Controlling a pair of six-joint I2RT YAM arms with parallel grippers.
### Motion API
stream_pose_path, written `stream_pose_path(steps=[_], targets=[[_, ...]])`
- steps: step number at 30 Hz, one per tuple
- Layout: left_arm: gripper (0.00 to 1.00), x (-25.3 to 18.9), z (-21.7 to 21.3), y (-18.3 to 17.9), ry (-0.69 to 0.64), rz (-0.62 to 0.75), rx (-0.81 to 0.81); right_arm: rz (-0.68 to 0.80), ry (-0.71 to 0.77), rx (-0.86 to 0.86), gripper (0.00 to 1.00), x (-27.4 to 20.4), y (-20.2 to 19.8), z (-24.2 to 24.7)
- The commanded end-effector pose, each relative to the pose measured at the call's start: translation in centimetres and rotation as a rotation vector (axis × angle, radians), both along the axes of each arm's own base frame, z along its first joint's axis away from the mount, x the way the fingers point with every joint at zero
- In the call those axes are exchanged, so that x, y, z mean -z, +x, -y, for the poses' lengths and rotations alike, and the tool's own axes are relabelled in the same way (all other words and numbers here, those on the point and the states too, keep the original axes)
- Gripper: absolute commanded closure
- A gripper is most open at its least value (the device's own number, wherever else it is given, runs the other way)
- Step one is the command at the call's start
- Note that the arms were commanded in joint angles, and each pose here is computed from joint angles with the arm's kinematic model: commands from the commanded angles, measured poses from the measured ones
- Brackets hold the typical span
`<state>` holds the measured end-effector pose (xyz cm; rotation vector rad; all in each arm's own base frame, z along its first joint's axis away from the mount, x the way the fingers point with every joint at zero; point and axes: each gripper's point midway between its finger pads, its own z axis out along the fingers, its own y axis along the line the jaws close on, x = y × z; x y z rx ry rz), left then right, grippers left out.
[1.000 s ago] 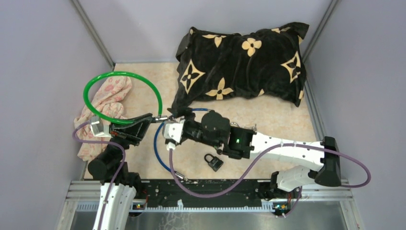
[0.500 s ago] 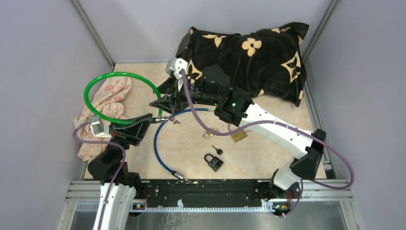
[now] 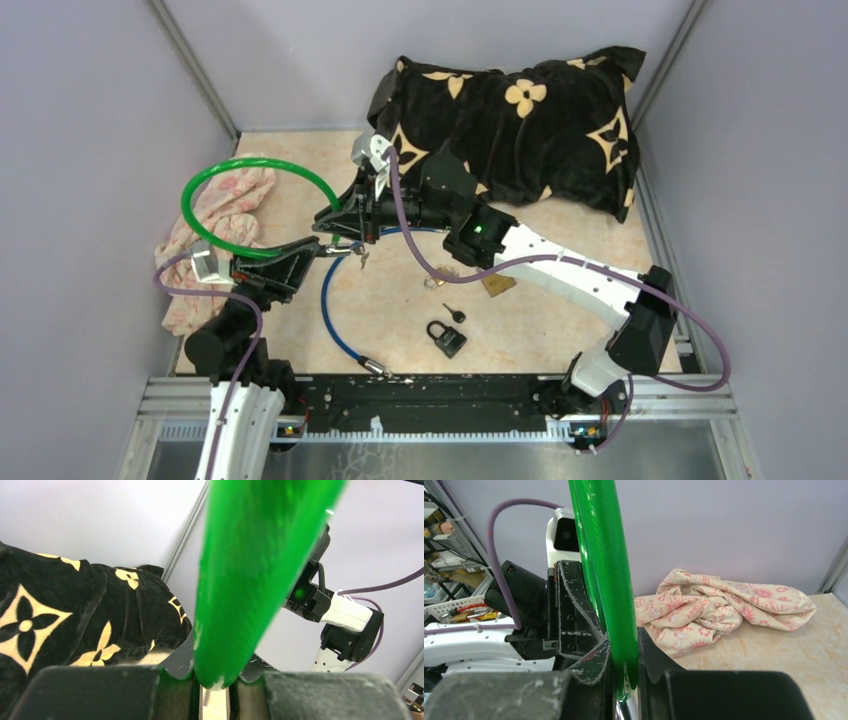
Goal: Lock with the key
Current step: Lock the lock.
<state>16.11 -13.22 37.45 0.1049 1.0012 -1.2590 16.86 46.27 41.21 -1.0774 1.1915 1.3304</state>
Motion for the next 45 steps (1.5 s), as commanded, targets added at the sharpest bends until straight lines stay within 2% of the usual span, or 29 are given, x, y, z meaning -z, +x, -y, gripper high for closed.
stream_pose_path(steps=[1,3,4,6,7,8,12,15,16,17,20,25,30,35,39,40,41,43,45], targets=[[1.00,-3.1,-0.9,-1.4,-0.079,0.099,-0.025,-0.036,-0.065,-0.080,1.00,2.3,-2.2,-0.7],[1.00,-3.0,-0.9,-1.5,-0.071,0.104,-0.026,-0.032,-0.087,-0.089,0.98,2.6,-2.4,-0.7],[1.00,-3.0,-0.9,-1.5,-0.066,0.108,-0.027,-0.033,-0.090,-0.087,0.83,2.4,-2.4,-0.5],[1.00,-2.8,-0.7,-1.7,-0.050,0.117,-0.026,-0.049,-0.069,-0.076,0.43,1.2,-2.0,0.6],[1.00,-2.7,-0.7,-1.7,-0.046,0.119,-0.025,-0.068,-0.051,-0.056,0.08,0.5,-1.4,1.3],[1.00,-2.6,-0.6,-1.8,-0.041,0.121,-0.023,-0.087,-0.034,-0.030,0.02,-0.2,-0.8,2.1],[1.00,-2.6,-0.5,-1.9,-0.036,0.128,-0.021,-0.176,-0.022,0.006,0.02,-1.7,0.4,4.4],[1.00,-2.6,-0.5,-2.0,-0.032,0.133,-0.021,-0.334,-0.053,0.019,0.02,-0.9,1.1,5.2],[1.00,-2.6,-0.5,-2.0,-0.032,0.134,-0.022,-0.392,-0.079,0.039,0.03,0.0,1.6,5.4],[1.00,-2.6,-0.5,-2.0,-0.034,0.134,-0.022,-0.449,-0.110,0.056,0.08,1.1,1.9,5.4],[1.00,-2.6,-0.5,-1.9,-0.032,0.133,-0.022,-0.564,-0.165,0.029,0.30,3.9,1.6,5.4],[1.00,-2.8,-0.5,-2.0,-0.030,0.138,-0.021,-0.604,-0.156,-0.047,0.51,4.2,0.4,5.3],[1.00,-2.8,-0.5,-1.9,-0.029,0.137,-0.023,-0.619,-0.151,-0.095,0.62,4.5,-0.3,5.3],[1.00,-2.8,-0.5,-1.9,-0.027,0.136,-0.024,-0.627,-0.157,-0.118,0.65,4.9,-0.7,5.3],[1.00,-2.8,-0.5,-1.9,-0.028,0.137,-0.026,-0.618,-0.151,-0.143,0.87,4.5,-1.0,5.3],[1.00,-2.8,-0.5,-1.9,-0.027,0.137,-0.027,-0.615,-0.148,-0.153,0.97,4.4,-1.1,5.3],[1.00,-2.7,-0.5,-1.8,-0.026,0.136,-0.027,-0.605,-0.141,-0.162,1.00,4.2,-1.2,5.3],[1.00,-2.6,-0.5,-1.6,-0.030,0.123,-0.029,-0.573,-0.119,-0.180,1.00,3.5,-1.5,5.5],[1.00,-2.0,-0.8,-0.6,-0.057,0.054,-0.031,-0.508,-0.088,-0.172,1.00,2.6,-1.7,5.6]])
